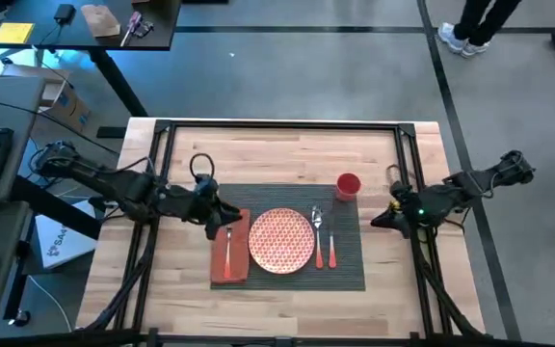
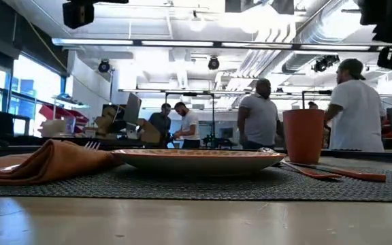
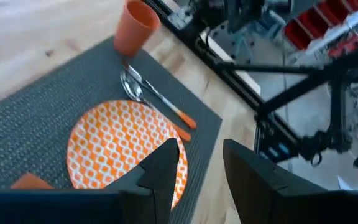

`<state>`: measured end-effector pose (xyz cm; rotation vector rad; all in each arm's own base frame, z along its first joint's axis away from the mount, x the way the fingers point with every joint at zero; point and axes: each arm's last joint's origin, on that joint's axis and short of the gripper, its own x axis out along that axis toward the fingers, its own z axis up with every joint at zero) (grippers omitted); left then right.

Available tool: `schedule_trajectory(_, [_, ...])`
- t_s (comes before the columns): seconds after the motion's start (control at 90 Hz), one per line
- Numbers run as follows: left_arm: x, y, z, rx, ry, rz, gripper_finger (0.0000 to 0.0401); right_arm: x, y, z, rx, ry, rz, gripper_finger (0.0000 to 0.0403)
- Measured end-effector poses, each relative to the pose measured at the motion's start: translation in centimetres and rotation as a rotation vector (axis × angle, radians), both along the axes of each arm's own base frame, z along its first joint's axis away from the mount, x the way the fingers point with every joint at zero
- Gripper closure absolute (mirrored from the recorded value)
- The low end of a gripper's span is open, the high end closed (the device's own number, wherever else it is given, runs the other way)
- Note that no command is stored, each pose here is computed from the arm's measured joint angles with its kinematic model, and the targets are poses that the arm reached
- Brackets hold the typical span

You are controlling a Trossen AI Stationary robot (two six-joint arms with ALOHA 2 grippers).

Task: Set table place
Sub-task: Return to Home Position

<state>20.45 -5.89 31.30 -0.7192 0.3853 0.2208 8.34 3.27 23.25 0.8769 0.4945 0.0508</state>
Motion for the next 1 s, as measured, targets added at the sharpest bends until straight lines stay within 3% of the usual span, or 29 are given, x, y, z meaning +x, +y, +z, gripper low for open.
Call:
schedule_trajectory(0.233, [0.0,0.4,0.2,-0.073,-0.022,0.053,0.0286,-0.6,-0.5,-4.2,0.023,-0.253,-0.036,0.0402])
schedule_trajectory(0.511, [0.3,0.7,0.6,-0.085,-0.072,0.078,0.0286,1.1,-0.8,-6.1,-0.078,-0.489,-0.111,0.0403])
schedule_trajectory(0.633, [0.4,1.0,0.6,-0.09,-0.082,0.089,0.0286,1.2,-1.5,-6.0,-0.159,-0.511,-0.135,0.0403])
schedule_trajectory(1.0, [0.7,1.4,1.1,0.013,-0.13,0.058,0.0286,1.4,-2.5,-6.4,-0.207,-0.483,-0.044,0.0403])
